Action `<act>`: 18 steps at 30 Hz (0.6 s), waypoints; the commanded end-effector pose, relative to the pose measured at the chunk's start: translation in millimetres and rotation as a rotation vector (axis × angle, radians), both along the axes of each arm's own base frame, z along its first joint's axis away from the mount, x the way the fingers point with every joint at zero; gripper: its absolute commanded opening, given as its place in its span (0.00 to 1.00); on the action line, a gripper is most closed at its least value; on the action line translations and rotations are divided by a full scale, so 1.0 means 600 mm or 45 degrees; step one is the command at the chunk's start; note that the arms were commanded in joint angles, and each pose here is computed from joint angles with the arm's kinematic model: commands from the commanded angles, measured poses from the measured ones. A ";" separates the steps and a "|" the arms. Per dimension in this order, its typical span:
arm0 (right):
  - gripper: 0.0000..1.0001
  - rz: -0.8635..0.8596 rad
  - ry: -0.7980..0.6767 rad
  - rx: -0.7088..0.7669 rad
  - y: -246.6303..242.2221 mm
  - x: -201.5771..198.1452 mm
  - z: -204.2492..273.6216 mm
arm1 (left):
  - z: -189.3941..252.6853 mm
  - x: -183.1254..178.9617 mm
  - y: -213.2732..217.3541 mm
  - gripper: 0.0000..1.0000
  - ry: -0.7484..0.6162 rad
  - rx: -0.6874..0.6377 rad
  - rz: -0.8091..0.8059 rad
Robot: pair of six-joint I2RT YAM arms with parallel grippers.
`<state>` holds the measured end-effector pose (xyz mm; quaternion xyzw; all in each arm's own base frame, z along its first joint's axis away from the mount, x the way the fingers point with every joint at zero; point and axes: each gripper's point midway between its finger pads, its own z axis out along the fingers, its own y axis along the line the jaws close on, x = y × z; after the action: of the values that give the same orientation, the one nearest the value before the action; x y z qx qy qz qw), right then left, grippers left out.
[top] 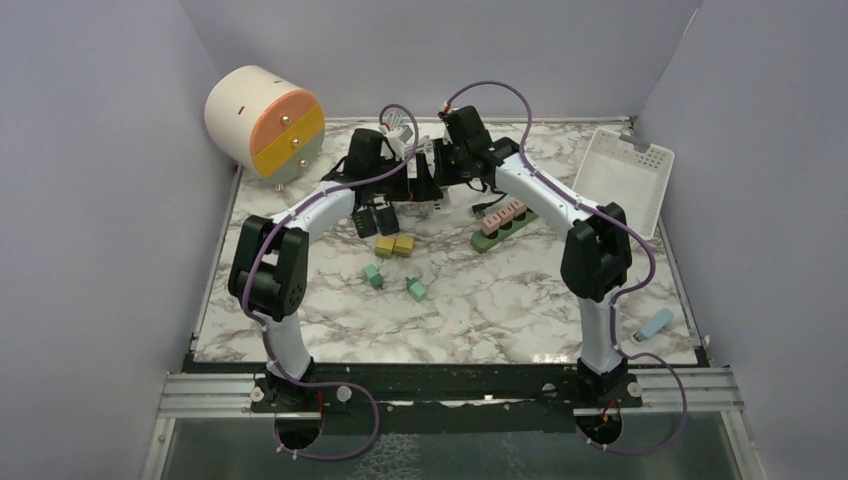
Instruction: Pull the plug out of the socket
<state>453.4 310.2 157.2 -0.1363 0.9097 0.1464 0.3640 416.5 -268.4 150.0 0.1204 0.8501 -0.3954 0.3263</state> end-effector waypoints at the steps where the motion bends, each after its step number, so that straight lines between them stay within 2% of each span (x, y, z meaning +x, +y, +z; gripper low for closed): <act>1: 0.01 0.035 -0.163 0.191 0.024 0.008 0.122 | 0.009 0.010 -0.016 0.99 -0.006 -0.057 -0.027; 7: 0.01 0.044 -0.190 0.249 0.027 0.011 0.152 | -0.017 0.012 -0.014 0.97 0.037 -0.031 -0.012; 9: 0.01 0.064 -0.192 0.280 0.033 0.009 0.163 | -0.019 0.014 -0.014 0.92 0.038 -0.034 -0.009; 10: 0.01 0.074 -0.190 0.291 0.036 0.008 0.166 | -0.019 0.015 -0.016 0.84 0.037 -0.040 -0.007; 11: 0.01 0.079 -0.189 0.298 0.038 0.009 0.170 | -0.015 0.020 -0.017 0.70 0.025 -0.051 -0.002; 13: 0.01 0.085 -0.184 0.302 0.039 0.008 0.172 | -0.010 0.029 -0.017 0.29 0.021 -0.078 0.023; 14: 0.01 0.086 -0.183 0.302 0.038 0.006 0.174 | -0.012 0.033 -0.014 0.12 0.043 -0.094 0.047; 15: 0.01 0.089 -0.180 0.301 0.038 0.004 0.175 | -0.010 0.043 -0.009 0.00 0.053 -0.103 0.071; 18: 0.01 0.097 -0.175 0.298 0.032 -0.002 0.181 | -0.007 0.083 0.022 0.00 0.053 -0.075 0.164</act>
<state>456.8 323.4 213.6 -0.1295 0.8836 0.2153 0.3951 430.6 -268.8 129.8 0.0772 0.8578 -0.4070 0.3041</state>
